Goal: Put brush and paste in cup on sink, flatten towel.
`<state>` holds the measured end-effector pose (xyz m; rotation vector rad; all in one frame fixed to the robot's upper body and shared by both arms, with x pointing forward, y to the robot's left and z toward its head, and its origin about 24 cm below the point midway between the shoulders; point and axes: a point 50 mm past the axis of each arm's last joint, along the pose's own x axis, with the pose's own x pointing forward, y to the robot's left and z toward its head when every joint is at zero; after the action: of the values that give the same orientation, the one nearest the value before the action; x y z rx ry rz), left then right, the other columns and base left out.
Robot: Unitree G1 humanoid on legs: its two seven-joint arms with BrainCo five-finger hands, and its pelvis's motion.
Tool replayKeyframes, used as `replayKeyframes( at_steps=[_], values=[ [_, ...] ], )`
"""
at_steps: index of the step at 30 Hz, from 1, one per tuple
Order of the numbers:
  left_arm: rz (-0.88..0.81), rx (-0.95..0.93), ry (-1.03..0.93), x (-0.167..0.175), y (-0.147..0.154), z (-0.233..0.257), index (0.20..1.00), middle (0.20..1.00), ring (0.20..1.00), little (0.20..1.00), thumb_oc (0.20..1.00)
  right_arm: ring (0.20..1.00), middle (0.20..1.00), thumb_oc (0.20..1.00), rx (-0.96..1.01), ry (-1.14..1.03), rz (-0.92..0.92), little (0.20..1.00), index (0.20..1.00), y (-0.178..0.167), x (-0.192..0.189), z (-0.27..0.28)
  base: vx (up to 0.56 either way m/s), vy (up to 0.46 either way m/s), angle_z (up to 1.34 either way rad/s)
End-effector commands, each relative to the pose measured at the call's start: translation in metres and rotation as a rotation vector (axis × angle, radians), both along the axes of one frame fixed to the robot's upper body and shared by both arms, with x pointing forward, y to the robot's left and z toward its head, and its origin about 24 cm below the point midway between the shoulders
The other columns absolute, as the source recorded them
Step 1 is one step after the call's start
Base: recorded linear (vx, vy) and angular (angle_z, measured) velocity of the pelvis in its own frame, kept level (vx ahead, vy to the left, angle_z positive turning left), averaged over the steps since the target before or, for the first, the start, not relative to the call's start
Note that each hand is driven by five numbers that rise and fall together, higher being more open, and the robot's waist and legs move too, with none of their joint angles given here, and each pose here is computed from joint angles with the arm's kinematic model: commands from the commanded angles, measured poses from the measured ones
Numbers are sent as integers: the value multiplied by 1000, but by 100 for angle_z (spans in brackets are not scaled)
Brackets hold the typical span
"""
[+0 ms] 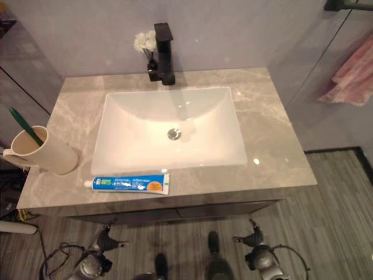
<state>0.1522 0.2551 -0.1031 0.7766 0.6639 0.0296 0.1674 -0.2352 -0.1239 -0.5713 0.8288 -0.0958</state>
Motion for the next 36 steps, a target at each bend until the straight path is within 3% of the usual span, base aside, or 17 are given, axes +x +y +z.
replayKeyframes(
  at_steps=[1,13,22,23,26,28,36],
  values=[
    [-64,18,-124,17,16,29,1000,1000,1000,1000,1000,1000,1000,1000,-8,13,-121,1000,1000,-19,7,3,-31,-72,28],
    [-162,125,-267,-3,40,78,1000,1000,1000,1000,1000,1000,1000,1000,-64,65,-306,1000,1000,-48,-26,-3,-1,-60,26],
    [-263,272,-547,6,50,151,1000,1000,1000,1000,1000,1000,1000,1000,-132,86,-253,1000,1000,-51,-29,-3,12,-50,18],
    [-221,228,-659,16,45,166,1000,1000,1000,1000,1000,1000,1000,1000,-141,114,-238,1000,1000,-49,-32,-5,23,-36,20],
    [-159,161,-716,20,42,169,1000,1000,1000,1000,1000,1000,1000,1000,-144,123,-231,1000,1000,-47,-31,-6,3,-19,10],
    [-92,-24,-807,29,32,176,1000,1000,1000,1000,1000,1000,1000,1000,-138,137,-241,1000,1000,-47,-32,-6,0,0,0],
    [-159,-153,-889,47,22,202,1000,1000,1000,1000,1000,1000,1000,1000,-108,175,-308,1000,1000,-51,-40,-9,18,30,-10]
  ],
)
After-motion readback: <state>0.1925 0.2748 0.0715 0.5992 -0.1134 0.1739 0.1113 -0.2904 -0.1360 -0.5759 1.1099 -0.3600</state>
